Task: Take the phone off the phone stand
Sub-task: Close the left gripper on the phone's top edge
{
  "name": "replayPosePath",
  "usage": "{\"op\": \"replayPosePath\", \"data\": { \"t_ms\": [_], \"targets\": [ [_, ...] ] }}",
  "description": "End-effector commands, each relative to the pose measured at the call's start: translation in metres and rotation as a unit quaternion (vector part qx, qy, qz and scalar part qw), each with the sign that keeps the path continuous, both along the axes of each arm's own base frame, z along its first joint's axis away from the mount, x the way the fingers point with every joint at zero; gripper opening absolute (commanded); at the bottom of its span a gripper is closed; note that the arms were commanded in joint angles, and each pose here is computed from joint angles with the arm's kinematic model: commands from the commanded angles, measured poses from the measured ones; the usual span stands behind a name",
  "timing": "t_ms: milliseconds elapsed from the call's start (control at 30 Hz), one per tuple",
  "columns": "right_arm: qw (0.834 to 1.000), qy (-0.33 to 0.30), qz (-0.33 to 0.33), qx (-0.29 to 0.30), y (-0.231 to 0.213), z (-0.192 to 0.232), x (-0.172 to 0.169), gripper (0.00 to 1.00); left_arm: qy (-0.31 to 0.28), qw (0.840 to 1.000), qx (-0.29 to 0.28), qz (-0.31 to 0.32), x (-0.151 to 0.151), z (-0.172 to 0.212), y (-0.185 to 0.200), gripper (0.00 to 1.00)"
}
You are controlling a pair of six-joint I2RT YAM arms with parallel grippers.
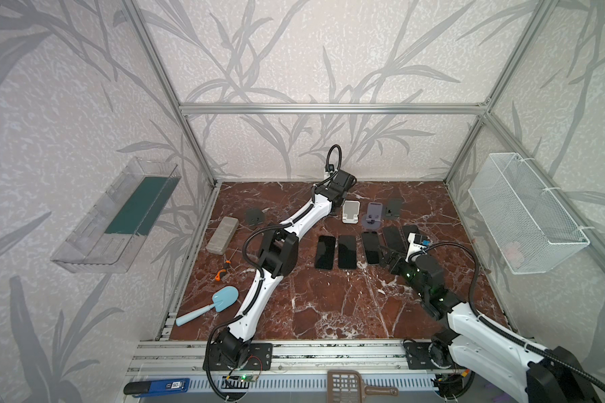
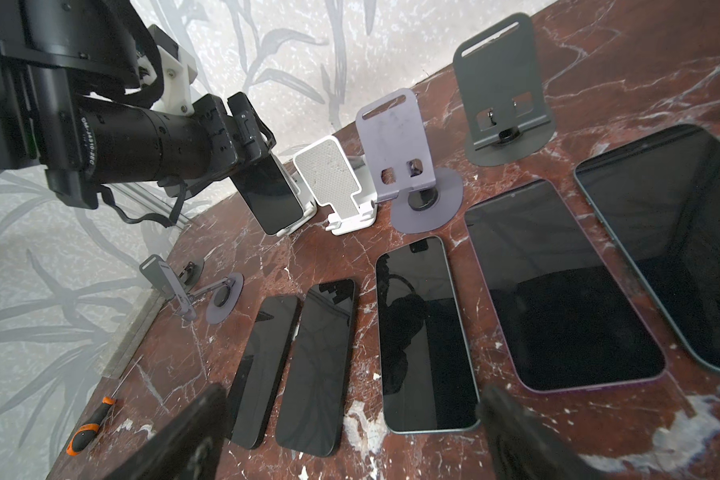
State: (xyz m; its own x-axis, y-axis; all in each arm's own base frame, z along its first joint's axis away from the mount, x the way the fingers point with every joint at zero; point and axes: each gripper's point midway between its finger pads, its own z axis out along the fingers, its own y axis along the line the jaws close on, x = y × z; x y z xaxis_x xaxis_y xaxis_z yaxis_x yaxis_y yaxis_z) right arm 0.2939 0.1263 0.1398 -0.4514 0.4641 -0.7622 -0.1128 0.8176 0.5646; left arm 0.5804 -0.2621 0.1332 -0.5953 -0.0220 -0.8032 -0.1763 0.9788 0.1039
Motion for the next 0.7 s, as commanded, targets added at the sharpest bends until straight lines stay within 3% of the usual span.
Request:
{"op": "replayPosePath", "data": {
  "t_ms": [0,367,667],
  "targets": [
    [1.0,-0.006,0.003,0.009,0.003,0.003,0.0,0.94,-0.007,1.0,0.003,0.021,0.007,-0.005,0.009,0.9],
    [1.0,-0.002,0.007,0.009,0.005,0.002,0.002,0.94,-0.015,0.999,-0.006,0.031,0.018,-0.009,0.017,0.85],
    [1.0,0.0,0.008,0.009,0.005,0.001,0.002,0.94,-0.007,0.999,-0.031,0.022,0.026,-0.018,0.015,0.73]
  ]
}}
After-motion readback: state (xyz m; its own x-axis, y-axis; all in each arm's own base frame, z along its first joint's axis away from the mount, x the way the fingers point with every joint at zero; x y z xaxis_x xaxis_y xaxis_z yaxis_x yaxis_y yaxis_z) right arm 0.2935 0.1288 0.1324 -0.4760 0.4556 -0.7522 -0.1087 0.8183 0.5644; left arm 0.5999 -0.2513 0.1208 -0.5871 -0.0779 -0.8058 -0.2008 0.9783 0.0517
